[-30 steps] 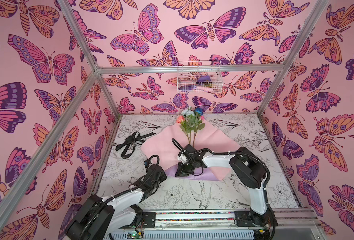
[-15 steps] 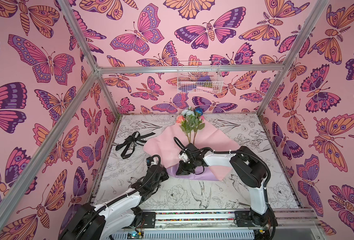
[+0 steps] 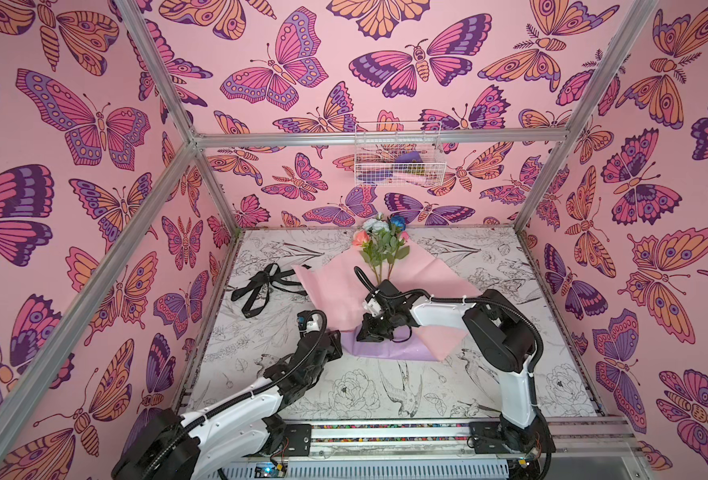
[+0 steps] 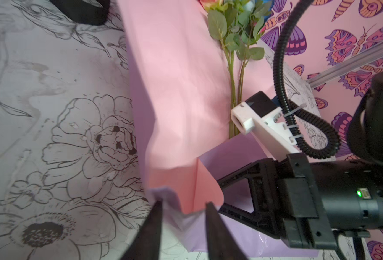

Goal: Tie the bouquet of fake flowers

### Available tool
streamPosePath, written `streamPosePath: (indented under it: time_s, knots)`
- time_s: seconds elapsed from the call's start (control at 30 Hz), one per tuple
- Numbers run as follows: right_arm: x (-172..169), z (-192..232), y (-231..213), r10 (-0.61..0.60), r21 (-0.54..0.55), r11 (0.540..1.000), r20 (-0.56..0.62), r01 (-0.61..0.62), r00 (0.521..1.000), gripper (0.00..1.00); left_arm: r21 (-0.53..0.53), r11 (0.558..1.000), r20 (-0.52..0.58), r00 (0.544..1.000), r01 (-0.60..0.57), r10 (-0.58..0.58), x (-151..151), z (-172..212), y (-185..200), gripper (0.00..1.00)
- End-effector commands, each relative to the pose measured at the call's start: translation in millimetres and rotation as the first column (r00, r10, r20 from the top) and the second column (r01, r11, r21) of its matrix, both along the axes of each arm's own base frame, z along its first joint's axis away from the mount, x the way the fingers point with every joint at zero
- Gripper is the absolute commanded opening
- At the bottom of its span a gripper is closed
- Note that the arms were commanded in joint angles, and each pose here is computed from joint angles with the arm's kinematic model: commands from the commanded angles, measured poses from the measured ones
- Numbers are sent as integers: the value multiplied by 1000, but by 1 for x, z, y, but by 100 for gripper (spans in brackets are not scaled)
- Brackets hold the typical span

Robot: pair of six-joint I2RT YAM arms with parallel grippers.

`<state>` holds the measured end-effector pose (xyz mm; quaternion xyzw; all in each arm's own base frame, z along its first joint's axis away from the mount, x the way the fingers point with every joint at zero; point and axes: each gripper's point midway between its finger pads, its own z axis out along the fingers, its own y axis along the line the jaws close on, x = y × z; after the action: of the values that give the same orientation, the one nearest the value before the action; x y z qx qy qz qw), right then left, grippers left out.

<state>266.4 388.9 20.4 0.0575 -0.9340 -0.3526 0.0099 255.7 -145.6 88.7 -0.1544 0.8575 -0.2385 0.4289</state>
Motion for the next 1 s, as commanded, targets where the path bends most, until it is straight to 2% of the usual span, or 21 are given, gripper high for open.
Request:
streamPosePath:
  time_s: [0.0,0.1,0.2,0.3,0.37,0.47,0.7,0.97]
  knots:
    - [3,-14,-5,-14,-42,999,-4,13,1000,14,88,988,10,992,-124,123,-1,-4,34,76]
    - [1,-17,-6,-16,-42,999,-13,15,1000,14,88,988,-6,992,-125,126,5,-1,48,91]
    - [0,-16,-6,-15,-40,999,-14,15,1000,14,7,990,-60,988,-144,145,13,0,68,100]
    - [1,-14,-7,-15,-42,999,-5,15,1000,14,-33,980,-102,976,-197,193,19,9,92,100]
    - [1,-13,-7,-17,-41,999,-4,17,1000,14,-40,979,-88,977,-200,196,27,26,101,100]
    - [1,-14,-7,-18,-39,999,-8,18,1000,14,-69,972,-154,965,-227,214,31,30,116,99]
    - [0,-15,-6,-16,-38,999,-13,16,1000,14,-294,923,-332,932,-248,145,48,5,117,100]
    - [1,-15,-5,-18,-35,999,-15,18,1000,14,-364,897,-367,924,-250,108,63,-17,113,100]
